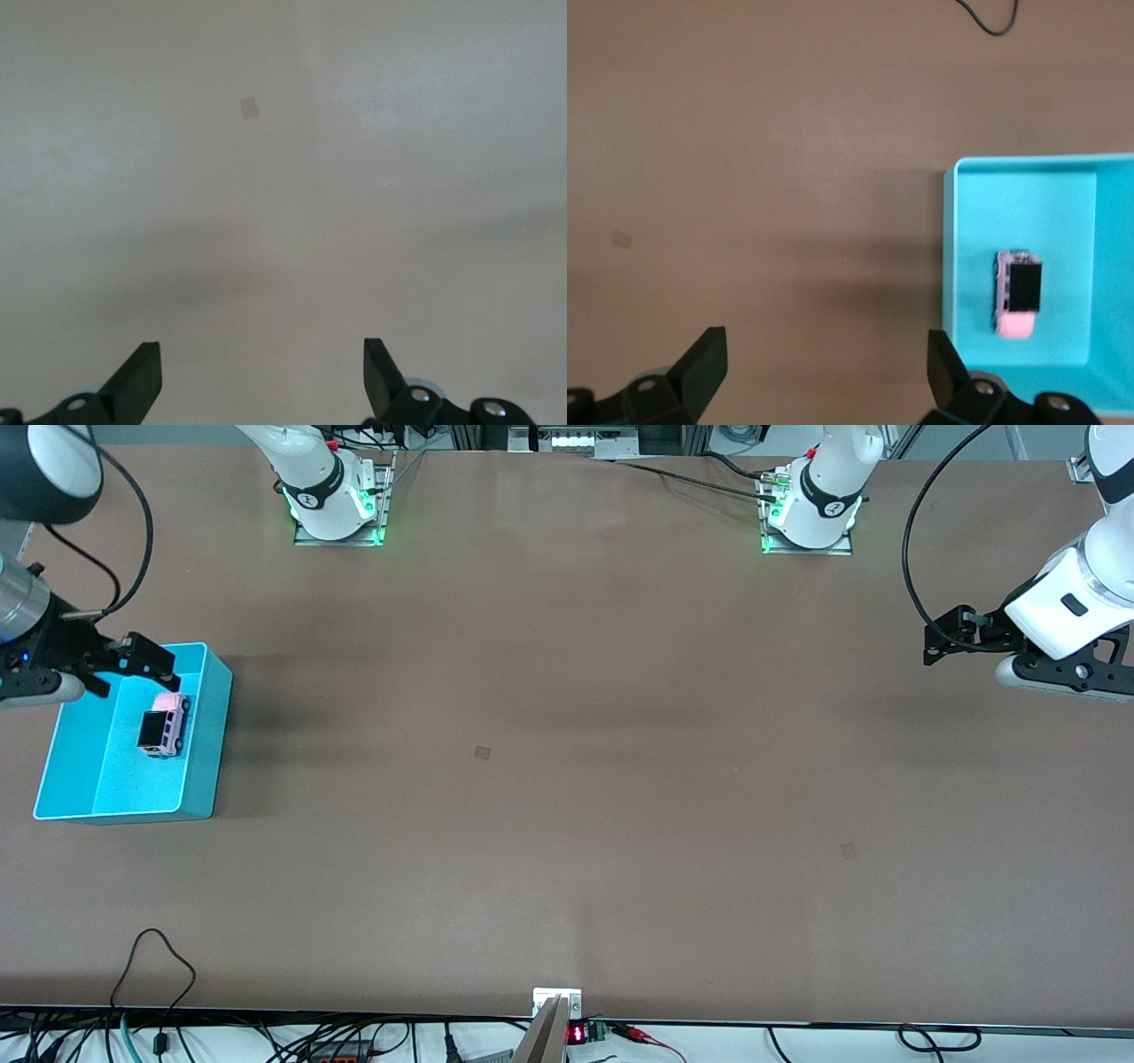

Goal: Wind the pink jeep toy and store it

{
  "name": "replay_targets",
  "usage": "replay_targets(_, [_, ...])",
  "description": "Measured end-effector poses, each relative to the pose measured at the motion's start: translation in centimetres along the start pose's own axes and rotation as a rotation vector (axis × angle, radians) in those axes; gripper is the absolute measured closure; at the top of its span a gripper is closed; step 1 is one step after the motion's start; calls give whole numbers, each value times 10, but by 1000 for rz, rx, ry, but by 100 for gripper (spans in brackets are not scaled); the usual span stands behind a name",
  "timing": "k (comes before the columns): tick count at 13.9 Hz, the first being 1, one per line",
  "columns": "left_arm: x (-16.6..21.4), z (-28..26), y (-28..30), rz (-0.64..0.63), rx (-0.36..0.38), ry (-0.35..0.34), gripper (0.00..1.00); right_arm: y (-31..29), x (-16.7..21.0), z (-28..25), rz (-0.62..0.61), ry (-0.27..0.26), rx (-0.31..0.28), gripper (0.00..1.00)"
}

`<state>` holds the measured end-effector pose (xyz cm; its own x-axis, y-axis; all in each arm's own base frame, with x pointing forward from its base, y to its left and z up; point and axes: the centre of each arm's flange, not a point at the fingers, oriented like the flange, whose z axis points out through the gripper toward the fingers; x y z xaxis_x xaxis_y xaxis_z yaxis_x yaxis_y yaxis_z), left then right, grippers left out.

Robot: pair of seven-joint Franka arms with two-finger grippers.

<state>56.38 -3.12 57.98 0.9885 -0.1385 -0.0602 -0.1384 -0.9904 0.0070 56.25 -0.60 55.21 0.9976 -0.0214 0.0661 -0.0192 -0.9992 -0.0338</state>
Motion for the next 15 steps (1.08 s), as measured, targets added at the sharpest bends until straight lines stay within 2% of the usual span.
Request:
replay_targets(3, [0,0,0,0,0,0,0,-15,-17,-24,65,-3,1,0])
replay_targets(15, [0,0,0,-1,0,0,0,-19,-18,-46,59,31,2,0])
